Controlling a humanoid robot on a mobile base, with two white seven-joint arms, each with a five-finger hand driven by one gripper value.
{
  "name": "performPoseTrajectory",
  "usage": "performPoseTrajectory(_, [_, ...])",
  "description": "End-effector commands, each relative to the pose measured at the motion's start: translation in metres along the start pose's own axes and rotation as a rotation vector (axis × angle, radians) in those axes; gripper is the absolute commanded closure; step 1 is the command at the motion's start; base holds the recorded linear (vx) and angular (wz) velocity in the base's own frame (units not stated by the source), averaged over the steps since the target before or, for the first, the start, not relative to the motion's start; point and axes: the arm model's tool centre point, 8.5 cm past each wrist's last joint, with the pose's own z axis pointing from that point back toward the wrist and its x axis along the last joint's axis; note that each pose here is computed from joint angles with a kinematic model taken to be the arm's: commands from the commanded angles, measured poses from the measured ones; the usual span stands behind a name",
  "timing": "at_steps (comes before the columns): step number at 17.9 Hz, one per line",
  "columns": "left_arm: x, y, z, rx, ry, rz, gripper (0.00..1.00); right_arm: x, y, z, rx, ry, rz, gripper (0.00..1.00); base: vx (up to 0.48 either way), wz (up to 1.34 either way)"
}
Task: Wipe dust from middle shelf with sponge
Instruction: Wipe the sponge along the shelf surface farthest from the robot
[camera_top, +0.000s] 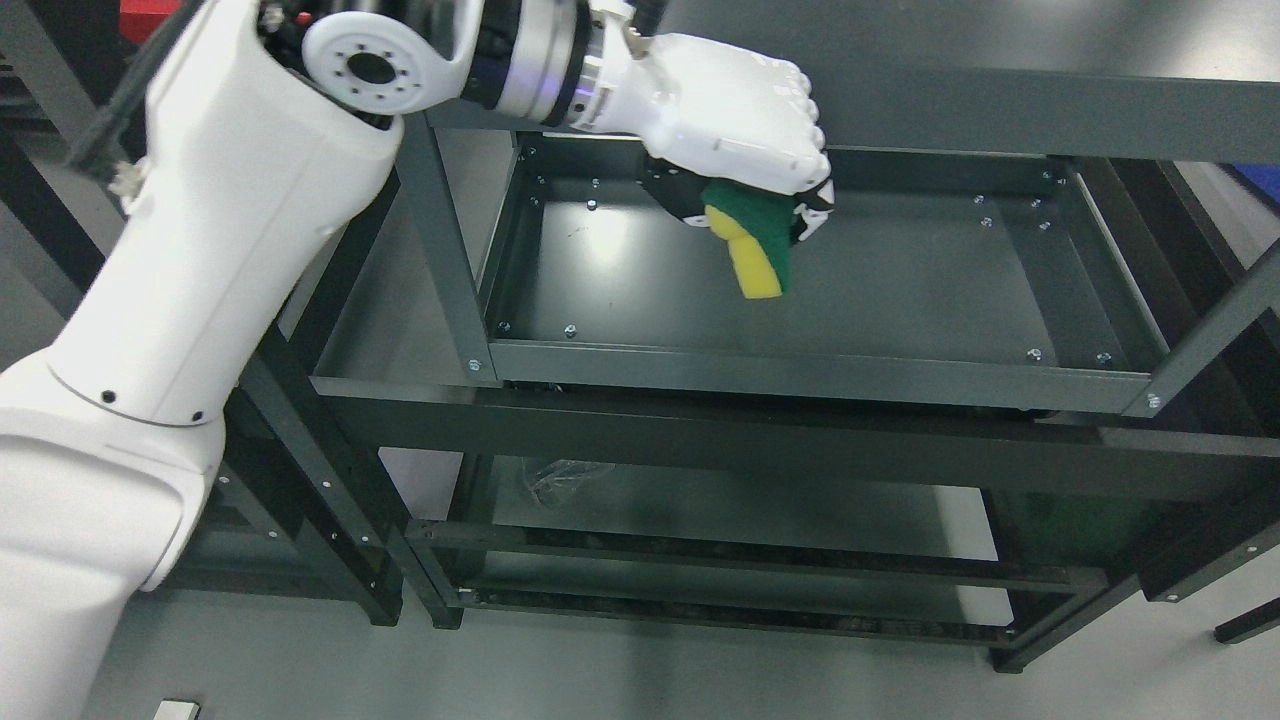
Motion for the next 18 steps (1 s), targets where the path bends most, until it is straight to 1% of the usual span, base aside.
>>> performPoseTrajectory(1, [-0.004,-0.025,0.179,0.022,0.274,-0.014,0.98,0.01,-0.01,0.0,-0.014,-0.022,-0.003,0.0,0.0,0.0])
performPoseTrajectory(2, [-0.003,-0.028,0.189,0.024,0.286,-0.003,0.98,0.01,-0.01,0.0,-0.014,-0.022,-0.003,0.0,0.0,0.0])
performPoseTrajectory(3, [-0.002,-0.028,0.189,0.032,0.282,0.001,0.98,0.01,-0.01,0.0,-0.014,-0.022,-0.003,0.0,0.0,0.0])
performPoseTrajectory(5, [-0.003,-0.022,0.176,0.062,0.251,-0.008,0.98,0.01,-0.01,0.0,-0.014,-0.022,-0.003,0.0,0.0,0.0])
performPoseTrajectory(7, [-0.001,-0.001,0.115,0.148,0.133,-0.003,0.99,0.01,-0.01,0.0,-0.014,-0.022,-0.003,0.0,0.0,0.0])
performPoseTrajectory(9, [0.002,0.02,0.062,0.198,0.08,0.041,0.99,0.01,-0.01,0.0,-0.014,-0.022,-0.003,0.0,-0.001,0.01])
performPoseTrajectory(10, [0.007,0.035,0.031,0.229,0.038,0.057,0.99,0.01,-0.01,0.0,-0.014,-0.022,-0.003,0.0,-0.002,0.02])
performPoseTrajectory(12, [0.014,0.053,-0.03,0.254,-0.034,0.09,1.0,0.01,-0.01,0.0,-0.014,-0.022,-0.003,0.0,-0.002,0.02])
performPoseTrajectory(14, [-0.003,0.046,-0.038,0.206,0.021,0.124,1.0,0.01,-0.01,0.0,-0.014,-0.022,-0.003,0.0,0.0,0.0])
performPoseTrajectory(15, [-0.008,0.055,-0.042,0.207,0.032,0.118,1.0,0.01,-0.01,0.0,-0.014,-0.022,-0.003,0.0,0.0,0.0])
performPoseTrajectory(16, [-0.007,0.066,-0.055,0.224,0.022,0.105,1.0,0.01,-0.01,0.0,-0.014,-0.022,-0.003,0.0,0.0,0.0])
performPoseTrajectory(18, [-0.012,0.085,-0.067,0.285,0.025,0.109,1.0,0.01,-0.01,0.0,-0.014,-0.022,-0.003,0.0,0.005,-0.02])
